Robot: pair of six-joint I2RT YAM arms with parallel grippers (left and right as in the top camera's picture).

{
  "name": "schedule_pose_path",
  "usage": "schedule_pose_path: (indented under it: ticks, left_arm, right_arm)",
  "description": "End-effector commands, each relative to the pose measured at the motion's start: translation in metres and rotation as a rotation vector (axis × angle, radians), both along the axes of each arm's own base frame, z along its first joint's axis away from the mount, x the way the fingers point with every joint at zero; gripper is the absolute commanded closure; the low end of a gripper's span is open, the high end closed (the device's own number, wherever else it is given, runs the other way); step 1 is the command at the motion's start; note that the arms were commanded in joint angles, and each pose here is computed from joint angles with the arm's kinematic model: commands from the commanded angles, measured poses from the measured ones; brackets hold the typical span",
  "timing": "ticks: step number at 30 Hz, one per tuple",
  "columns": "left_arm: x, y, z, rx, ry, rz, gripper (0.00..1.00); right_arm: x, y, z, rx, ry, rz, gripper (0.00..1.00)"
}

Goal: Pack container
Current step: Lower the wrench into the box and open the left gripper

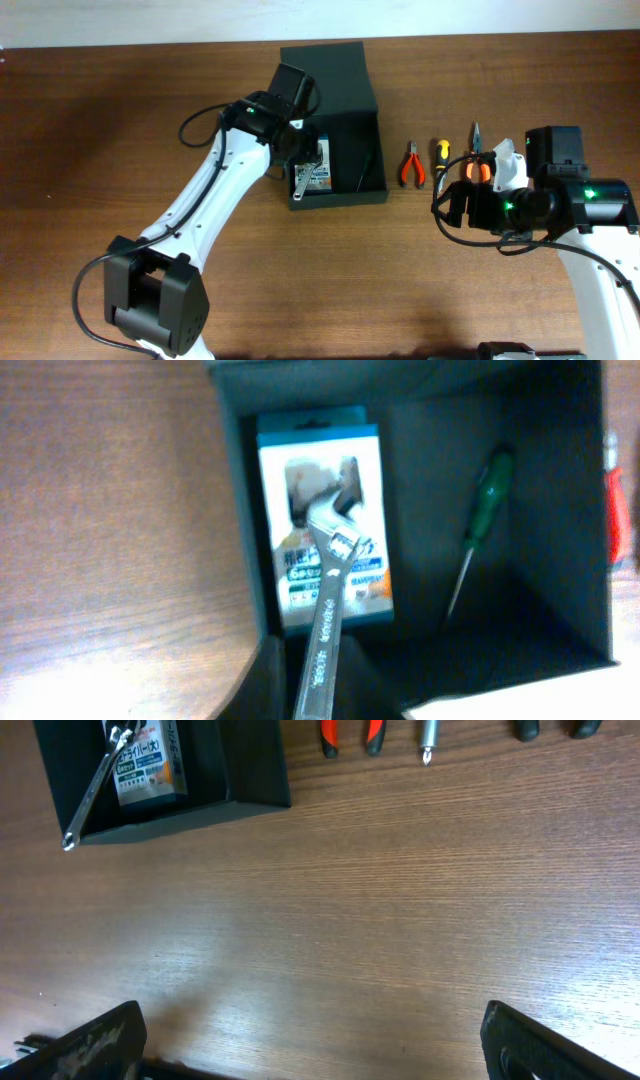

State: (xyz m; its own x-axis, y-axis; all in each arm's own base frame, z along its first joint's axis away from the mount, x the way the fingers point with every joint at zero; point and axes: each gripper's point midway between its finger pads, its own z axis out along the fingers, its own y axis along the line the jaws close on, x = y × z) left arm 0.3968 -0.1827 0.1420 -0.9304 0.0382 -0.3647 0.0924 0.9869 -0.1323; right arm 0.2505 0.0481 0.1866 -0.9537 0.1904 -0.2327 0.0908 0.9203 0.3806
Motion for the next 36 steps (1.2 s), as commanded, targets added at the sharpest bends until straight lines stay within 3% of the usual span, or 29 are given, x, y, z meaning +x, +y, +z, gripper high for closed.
schedule_pose_path:
  ticks: [1,3,6,12,22,31,33,36]
  left_arm:
    - [-0.004,-0.003,0.007,-0.020,0.005,-0.030,0.79]
    - [-0.006,-0.007,0.008,-0.025,0.007,-0.042,0.66]
    - [-0.009,-0.013,0.006,-0.007,0.003,-0.097,0.55]
    - [-0.007,-0.010,-0.014,0.046,0.036,-0.094,0.52]
    - [-0.010,-0.013,-0.075,0.123,0.155,-0.231,0.61]
    - [-0.014,-0.011,-0.088,0.133,0.198,-0.233,0.84]
    - [-0.016,-0.015,-0.088,0.112,0.205,-0.240,0.97]
    - [-0.018,-0.028,-0.087,0.038,0.210,-0.259,0.98]
  right_arm:
    - [0.003,-0.002,0.005,-0.003,-0.016,-0.005,0.01]
    - [0.003,-0.002,0.005,-0.003,-0.016,-0.005,0.01]
    - [0.003,-0.002,0.005,-0.003,-0.016,-0.005,0.01]
    - [0.003,-0.002,0.005,-0.003,-0.015,-0.005,0.01]
    - [0.003,-0.002,0.005,-0.003,-0.015,-0.005,0.01]
    - [0.003,-0.002,0.005,-0.004,-0.016,-0.005,0.01]
    - [0.003,-0.002,0.005,-0.004,-0.016,-0.005,0.01]
    - [0.003,-0.002,0.005,-0.004,-0.016,-0.005,0.01]
